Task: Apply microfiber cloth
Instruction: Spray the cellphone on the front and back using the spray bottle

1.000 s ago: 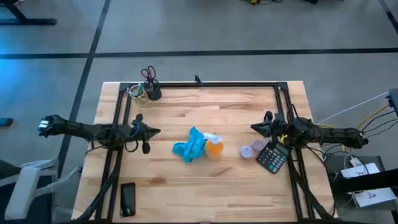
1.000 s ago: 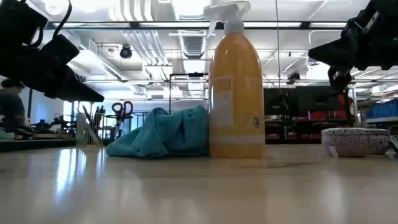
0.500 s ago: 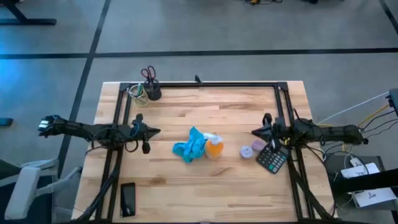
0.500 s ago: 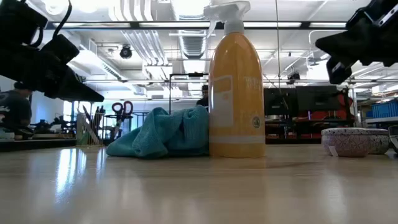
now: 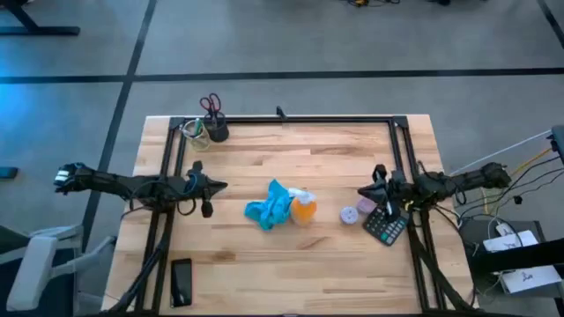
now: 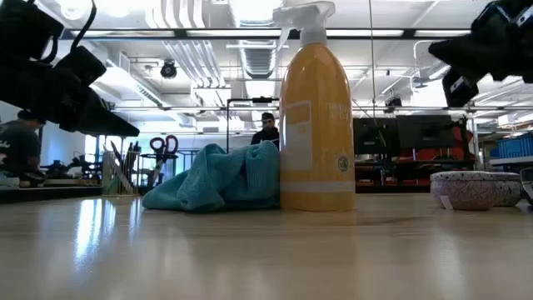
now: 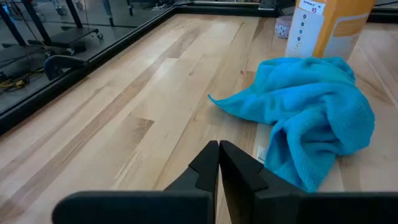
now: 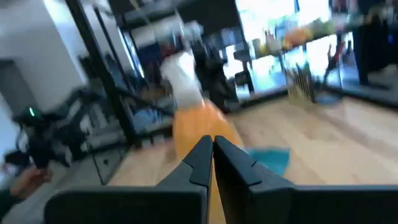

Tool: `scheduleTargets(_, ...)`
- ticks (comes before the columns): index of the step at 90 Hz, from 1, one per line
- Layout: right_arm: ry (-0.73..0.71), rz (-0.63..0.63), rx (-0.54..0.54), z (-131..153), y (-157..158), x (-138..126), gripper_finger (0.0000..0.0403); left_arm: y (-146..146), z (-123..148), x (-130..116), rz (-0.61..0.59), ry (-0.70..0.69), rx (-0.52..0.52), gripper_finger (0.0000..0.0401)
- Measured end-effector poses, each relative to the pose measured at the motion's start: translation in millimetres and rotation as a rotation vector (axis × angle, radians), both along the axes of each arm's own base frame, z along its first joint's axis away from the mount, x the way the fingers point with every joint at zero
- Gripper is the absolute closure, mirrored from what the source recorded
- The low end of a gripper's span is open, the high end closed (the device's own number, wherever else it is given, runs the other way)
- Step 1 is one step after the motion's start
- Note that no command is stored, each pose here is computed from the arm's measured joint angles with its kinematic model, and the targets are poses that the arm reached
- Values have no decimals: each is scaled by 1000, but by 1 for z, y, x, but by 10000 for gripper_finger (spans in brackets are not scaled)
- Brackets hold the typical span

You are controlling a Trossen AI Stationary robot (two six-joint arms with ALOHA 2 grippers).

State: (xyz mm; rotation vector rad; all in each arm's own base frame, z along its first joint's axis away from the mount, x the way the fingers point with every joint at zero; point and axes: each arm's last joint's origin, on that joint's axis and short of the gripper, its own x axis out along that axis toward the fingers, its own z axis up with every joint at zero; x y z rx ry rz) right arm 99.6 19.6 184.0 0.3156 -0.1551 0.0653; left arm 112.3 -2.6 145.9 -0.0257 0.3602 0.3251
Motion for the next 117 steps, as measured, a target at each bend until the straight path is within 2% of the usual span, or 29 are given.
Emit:
scheduleTargets(5, -3, 2, -24, 0, 1, 2, 403, 0, 0, 0, -2, 2, 5, 401)
scheduleTargets(17, 7, -5, -55, 0, 3, 8, 403, 0, 0, 0, -36, 32, 92, 401)
scheduleTargets(24, 23, -3, -49, -1, 4, 12, 403, 0, 1, 0, -39, 25, 98, 401)
scheduleTargets(30, 37, -3, -54, -2, 5, 17, 403, 0, 3, 1, -26, -15, 66, 401)
scheduleTargets(42, 88, -12, -114, -1, 6, 24, 403, 0, 14, 5, 15, -175, -65, 401)
scheduleTargets(51, 117, -31, -132, -1, 7, 28, 403, -1, 23, 6, 10, -274, -95, 401)
scheduleTargets(62, 164, -29, -100, -3, 8, 33, 403, -5, 31, 8, -142, -324, -136, 401)
scheduleTargets(72, 196, -14, -93, -5, 10, 37, 403, -16, 51, 10, -329, -374, -314, 401)
scheduleTargets(82, 252, 0, -110, -7, 13, 41, 403, -33, 65, 17, -438, -309, -365, 401)
scheduleTargets(92, 285, 9, -120, -4, 15, 47, 403, -57, 74, 25, -477, -131, -452, 401)
scheduleTargets(105, 345, 11, -138, -4, 18, 53, 403, -89, 77, 30, -371, 175, -542, 401)
scheduleTargets(117, 414, 10, -137, -5, 19, 57, 403, -116, 79, 31, -230, 396, -688, 401)
